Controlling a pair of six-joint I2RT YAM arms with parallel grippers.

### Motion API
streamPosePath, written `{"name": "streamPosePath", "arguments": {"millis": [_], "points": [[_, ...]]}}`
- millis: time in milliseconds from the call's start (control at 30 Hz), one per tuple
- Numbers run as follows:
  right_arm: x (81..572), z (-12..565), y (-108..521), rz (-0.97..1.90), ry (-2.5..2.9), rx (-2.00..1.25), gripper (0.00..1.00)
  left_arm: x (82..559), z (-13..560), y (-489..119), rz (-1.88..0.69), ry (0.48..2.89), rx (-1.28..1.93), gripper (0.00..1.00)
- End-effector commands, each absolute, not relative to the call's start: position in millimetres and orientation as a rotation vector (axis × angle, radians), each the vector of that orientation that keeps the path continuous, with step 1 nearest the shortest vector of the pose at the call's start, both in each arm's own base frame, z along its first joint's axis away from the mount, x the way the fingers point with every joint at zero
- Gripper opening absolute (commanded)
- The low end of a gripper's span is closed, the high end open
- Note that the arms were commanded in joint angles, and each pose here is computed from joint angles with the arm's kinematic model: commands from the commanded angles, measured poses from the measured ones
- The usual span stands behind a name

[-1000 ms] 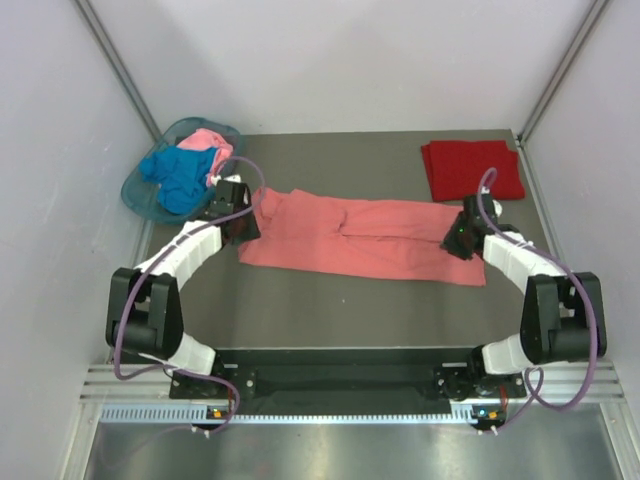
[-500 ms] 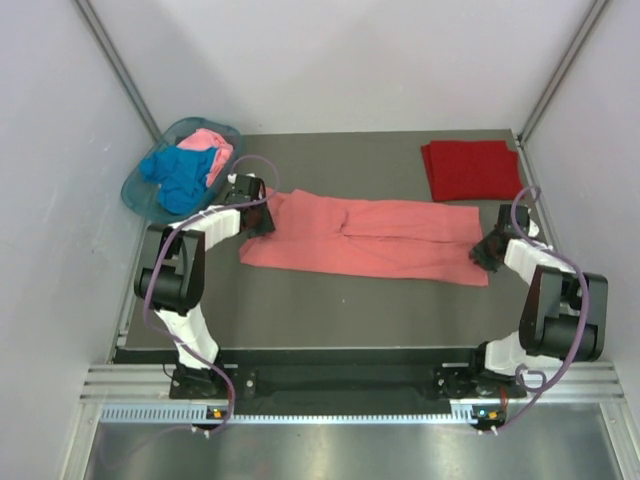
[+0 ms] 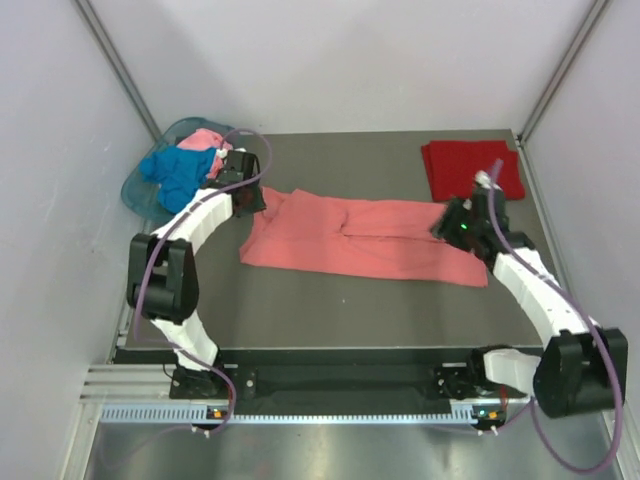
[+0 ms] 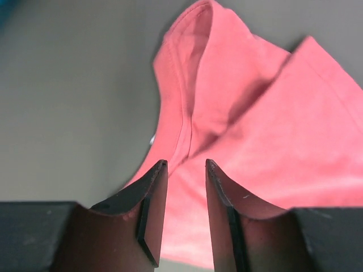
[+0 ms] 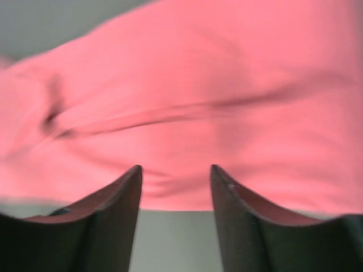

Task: Fold and stack the t-shirts
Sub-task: Fold the tshirt

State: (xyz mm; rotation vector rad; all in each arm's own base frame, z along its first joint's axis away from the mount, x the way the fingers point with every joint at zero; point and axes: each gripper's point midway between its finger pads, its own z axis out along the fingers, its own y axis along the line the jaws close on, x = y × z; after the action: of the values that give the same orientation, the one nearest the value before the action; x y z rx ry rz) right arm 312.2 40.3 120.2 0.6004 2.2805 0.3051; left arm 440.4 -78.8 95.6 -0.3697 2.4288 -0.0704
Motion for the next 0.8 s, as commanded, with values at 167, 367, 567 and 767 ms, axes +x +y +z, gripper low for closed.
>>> {"name": "streamPosePath", "arguments": {"millis": [167,367,567,767], "points": [[400.3,181.6,227.2,0.682,2.187,-0.428,0.59,346.6,106.3,-87.4,-0.364,2.476,-0.361,0.41],[447.1,152.1,278.7,0.713,2.192,-0.743,0.67,310.9,80.9,-59.0,-0.478,2.455,-0.532,0.5],[482.4,110.0,303.1,0.76,2.202,-0.883,0.78,311.5,58.5,-62.7,-0.56,2.473,-0.63,0.5],[512.4,79.3,302.6,0.708,2.21,-0.902,0.79,319.2,38.1,-56.2,-0.502,2.514,-0.673,0.48]]}}
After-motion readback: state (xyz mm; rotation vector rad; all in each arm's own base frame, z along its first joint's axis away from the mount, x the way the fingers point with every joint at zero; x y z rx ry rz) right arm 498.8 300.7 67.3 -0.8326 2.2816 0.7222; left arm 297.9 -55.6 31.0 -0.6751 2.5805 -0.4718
